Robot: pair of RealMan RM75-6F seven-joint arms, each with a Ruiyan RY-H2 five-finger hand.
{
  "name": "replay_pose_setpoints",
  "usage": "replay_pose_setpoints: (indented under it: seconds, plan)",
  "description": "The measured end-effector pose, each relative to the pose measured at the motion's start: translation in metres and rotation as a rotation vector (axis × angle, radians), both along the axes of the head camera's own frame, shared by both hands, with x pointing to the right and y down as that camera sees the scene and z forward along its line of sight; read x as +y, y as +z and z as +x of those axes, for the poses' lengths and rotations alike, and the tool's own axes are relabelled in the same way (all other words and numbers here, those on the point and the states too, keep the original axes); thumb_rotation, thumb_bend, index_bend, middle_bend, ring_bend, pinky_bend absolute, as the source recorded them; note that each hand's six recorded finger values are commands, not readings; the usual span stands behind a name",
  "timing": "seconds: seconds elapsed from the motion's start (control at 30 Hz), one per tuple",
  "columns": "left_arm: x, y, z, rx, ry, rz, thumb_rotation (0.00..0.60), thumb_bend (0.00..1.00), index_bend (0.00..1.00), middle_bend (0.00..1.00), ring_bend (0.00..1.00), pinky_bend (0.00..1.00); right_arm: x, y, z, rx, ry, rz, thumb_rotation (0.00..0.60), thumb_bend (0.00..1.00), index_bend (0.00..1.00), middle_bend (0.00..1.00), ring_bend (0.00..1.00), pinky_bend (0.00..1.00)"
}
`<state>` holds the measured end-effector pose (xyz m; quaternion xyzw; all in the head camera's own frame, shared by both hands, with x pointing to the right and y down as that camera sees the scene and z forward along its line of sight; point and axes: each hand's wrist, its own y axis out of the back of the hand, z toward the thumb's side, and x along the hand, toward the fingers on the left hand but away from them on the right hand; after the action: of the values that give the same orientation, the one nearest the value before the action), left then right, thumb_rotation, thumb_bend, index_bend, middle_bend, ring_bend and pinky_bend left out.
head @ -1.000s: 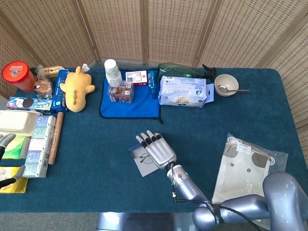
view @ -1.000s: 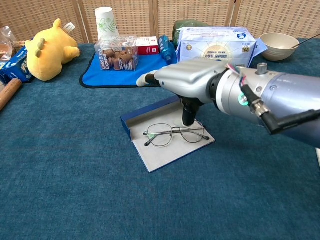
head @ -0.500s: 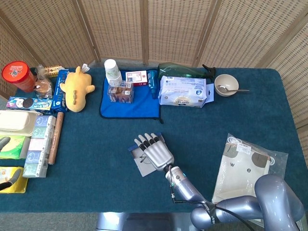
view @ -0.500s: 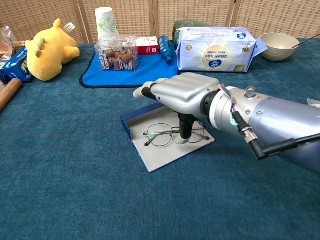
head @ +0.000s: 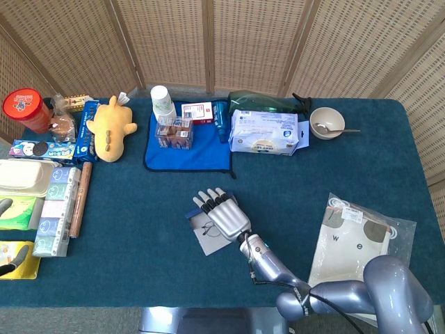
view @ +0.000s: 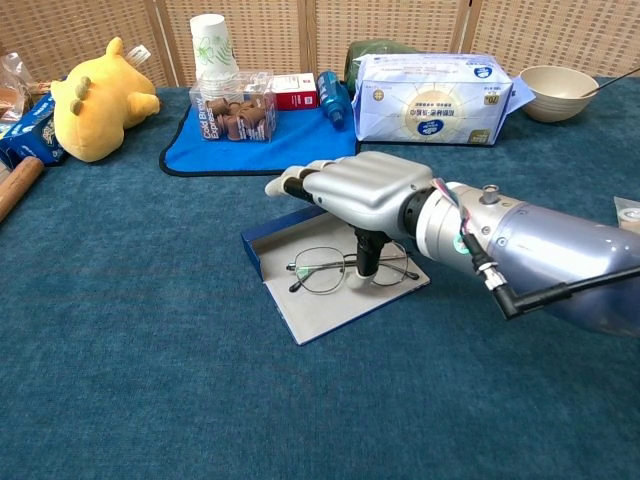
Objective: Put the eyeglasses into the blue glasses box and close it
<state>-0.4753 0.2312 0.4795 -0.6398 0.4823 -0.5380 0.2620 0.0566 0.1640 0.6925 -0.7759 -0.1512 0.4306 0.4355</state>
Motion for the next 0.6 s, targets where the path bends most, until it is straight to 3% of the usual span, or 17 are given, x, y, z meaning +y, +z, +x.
replay_pose_setpoints:
  seconds: [0.6]
  plan:
    - [0.002, 0.006, -0.009, -0.009, -0.021, -0.011, 0.6, 0.29, 0.04, 0.1, 0.0, 0.0, -0.034, 0.012, -0.013, 0.009, -0.013, 0.017, 0.6, 0.13, 0.0, 0.0, 0.0, 0.12]
